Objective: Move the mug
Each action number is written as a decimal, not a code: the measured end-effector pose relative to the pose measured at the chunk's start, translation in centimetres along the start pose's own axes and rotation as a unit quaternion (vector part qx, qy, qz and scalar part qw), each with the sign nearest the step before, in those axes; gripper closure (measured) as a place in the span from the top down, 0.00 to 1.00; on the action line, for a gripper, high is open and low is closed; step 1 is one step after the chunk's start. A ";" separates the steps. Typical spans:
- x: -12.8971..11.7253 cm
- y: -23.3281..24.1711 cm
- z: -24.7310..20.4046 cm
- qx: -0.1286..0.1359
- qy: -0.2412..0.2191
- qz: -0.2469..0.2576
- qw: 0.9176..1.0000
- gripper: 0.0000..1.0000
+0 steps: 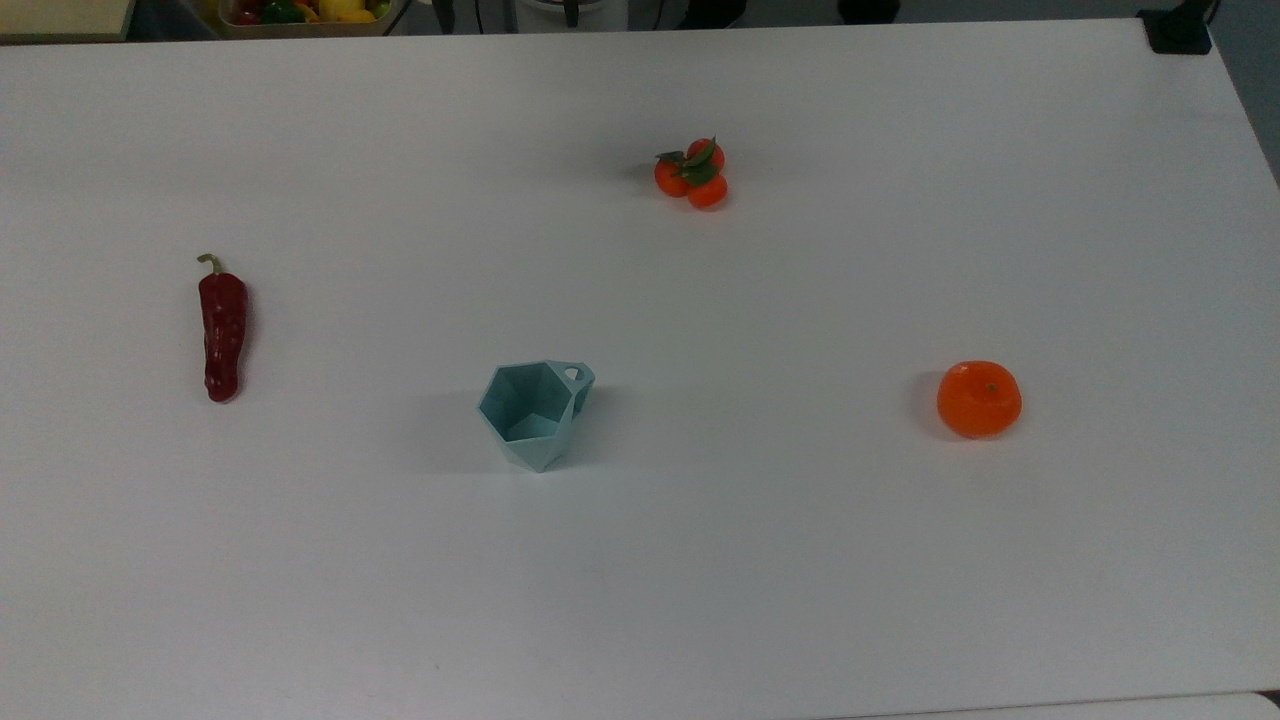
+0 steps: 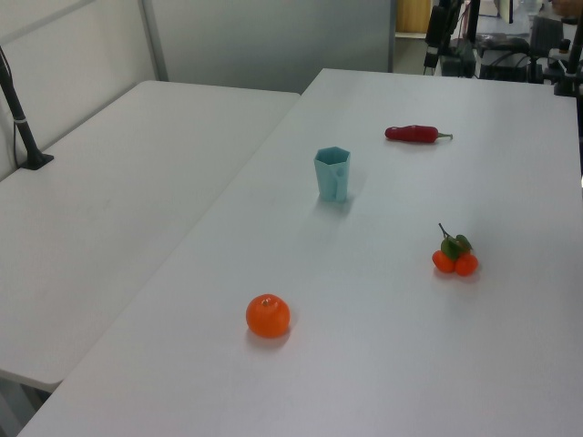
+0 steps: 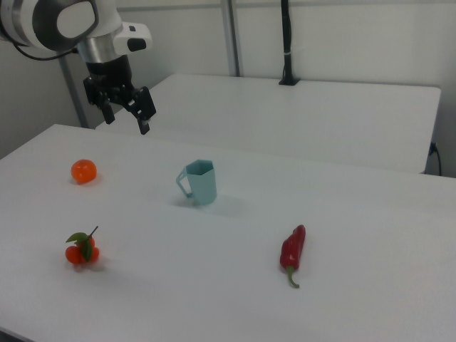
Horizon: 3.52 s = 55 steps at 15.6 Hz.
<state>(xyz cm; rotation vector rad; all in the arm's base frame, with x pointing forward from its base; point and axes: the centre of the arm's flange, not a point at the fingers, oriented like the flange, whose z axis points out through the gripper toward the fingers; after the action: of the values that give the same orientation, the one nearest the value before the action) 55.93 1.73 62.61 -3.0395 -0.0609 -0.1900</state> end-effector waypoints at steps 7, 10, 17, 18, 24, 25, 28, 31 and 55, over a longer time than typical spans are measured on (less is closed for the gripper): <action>-0.2 0.1 1.1 0.000 -0.012 -0.001 1.000 1.00; -0.1 -0.4 1.6 0.000 -0.016 0.043 0.999 1.00; 3.1 -3.5 5.1 0.010 0.033 0.273 0.962 1.00; 3.6 -3.8 5.9 0.012 0.036 0.292 0.956 1.00; 7.0 -5.0 12.6 0.010 0.070 0.379 0.923 0.99; 7.5 -4.9 14.0 0.009 0.074 0.388 0.919 0.99; 8.6 -4.6 18.3 0.005 0.074 0.399 0.914 0.95; 9.2 -4.2 21.9 -0.008 0.074 0.395 0.916 0.96; 10.2 -3.3 32.0 -0.055 0.106 0.375 0.919 0.42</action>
<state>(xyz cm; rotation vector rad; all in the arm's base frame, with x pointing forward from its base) 69.79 8.52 32.61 -2.8625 1.1334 -0.4537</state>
